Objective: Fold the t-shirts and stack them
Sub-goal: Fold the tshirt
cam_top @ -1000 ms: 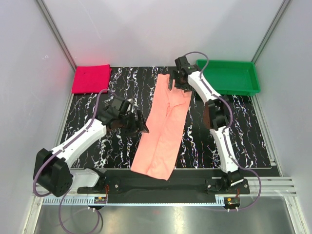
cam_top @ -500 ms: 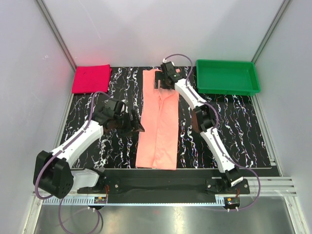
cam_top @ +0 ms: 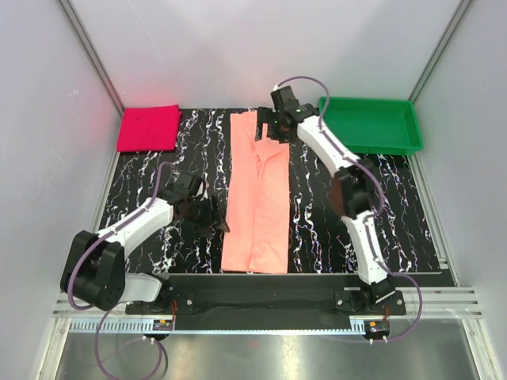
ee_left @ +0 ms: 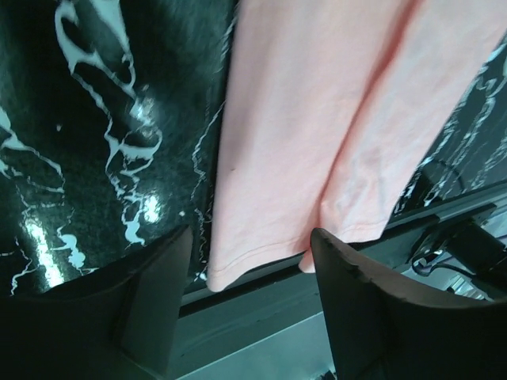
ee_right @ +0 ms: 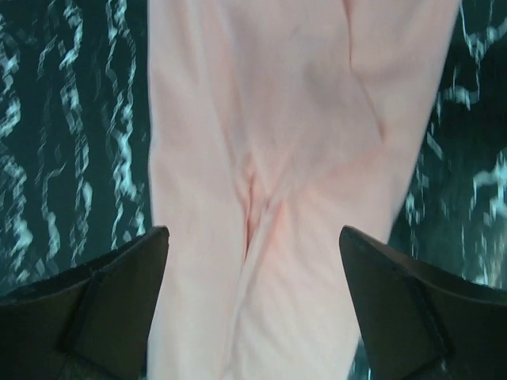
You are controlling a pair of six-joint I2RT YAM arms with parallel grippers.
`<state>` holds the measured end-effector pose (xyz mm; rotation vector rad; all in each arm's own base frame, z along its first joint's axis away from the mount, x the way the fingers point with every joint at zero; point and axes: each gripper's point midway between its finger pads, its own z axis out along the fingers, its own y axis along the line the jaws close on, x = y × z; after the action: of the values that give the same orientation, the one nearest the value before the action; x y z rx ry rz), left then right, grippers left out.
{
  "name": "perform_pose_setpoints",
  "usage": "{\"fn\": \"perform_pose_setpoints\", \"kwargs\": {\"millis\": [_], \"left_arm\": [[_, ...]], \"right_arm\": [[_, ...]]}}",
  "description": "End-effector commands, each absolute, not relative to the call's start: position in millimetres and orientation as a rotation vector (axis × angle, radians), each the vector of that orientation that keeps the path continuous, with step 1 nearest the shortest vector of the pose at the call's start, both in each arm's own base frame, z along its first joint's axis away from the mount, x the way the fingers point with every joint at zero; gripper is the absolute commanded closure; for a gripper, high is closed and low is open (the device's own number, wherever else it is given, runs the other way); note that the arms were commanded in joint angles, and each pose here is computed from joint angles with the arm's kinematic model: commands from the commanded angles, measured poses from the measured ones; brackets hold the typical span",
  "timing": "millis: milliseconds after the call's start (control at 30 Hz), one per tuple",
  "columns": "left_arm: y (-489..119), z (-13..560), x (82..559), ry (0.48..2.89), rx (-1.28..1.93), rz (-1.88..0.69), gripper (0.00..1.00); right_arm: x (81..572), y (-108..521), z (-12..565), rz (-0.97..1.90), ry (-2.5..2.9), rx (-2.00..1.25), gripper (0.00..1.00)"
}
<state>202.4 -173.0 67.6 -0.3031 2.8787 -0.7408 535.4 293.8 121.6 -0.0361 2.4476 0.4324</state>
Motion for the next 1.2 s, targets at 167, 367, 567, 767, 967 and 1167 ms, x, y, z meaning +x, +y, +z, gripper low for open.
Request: {"fn": "perform_pose_setpoints", "kwargs": {"millis": [167, 367, 567, 767, 967, 1167], "left_arm": [[-173, 41, 162, 2.973, -0.33, -0.777, 0.4], [-184, 31, 139, 3.012, -0.277, -0.751, 0.43], [-172, 21, 127, 3.051, -0.287, -0.623, 0.47], [-171, 20, 125, 3.062, -0.269, -0.593, 0.48], [-175, 18, 119, 3.075, -0.224, -0.575, 0.49], [-176, 13, 118, 3.077, -0.211, -0.537, 0.49]], "right_arm": [[331, 261, 167, 0.785, 2.702, 0.04, 0.11], [206, 270, 117, 0.955, 2.921, -0.012, 0.24], [153, 258, 78, 0.961, 3.035, 0.063, 0.27], [136, 253, 57, 0.968, 3.088, 0.116, 0.38], [118, 250, 52, 0.916, 3.145, 0.12, 0.38], [114, 247, 43, 0.885, 3.174, 0.128, 0.4]]}}
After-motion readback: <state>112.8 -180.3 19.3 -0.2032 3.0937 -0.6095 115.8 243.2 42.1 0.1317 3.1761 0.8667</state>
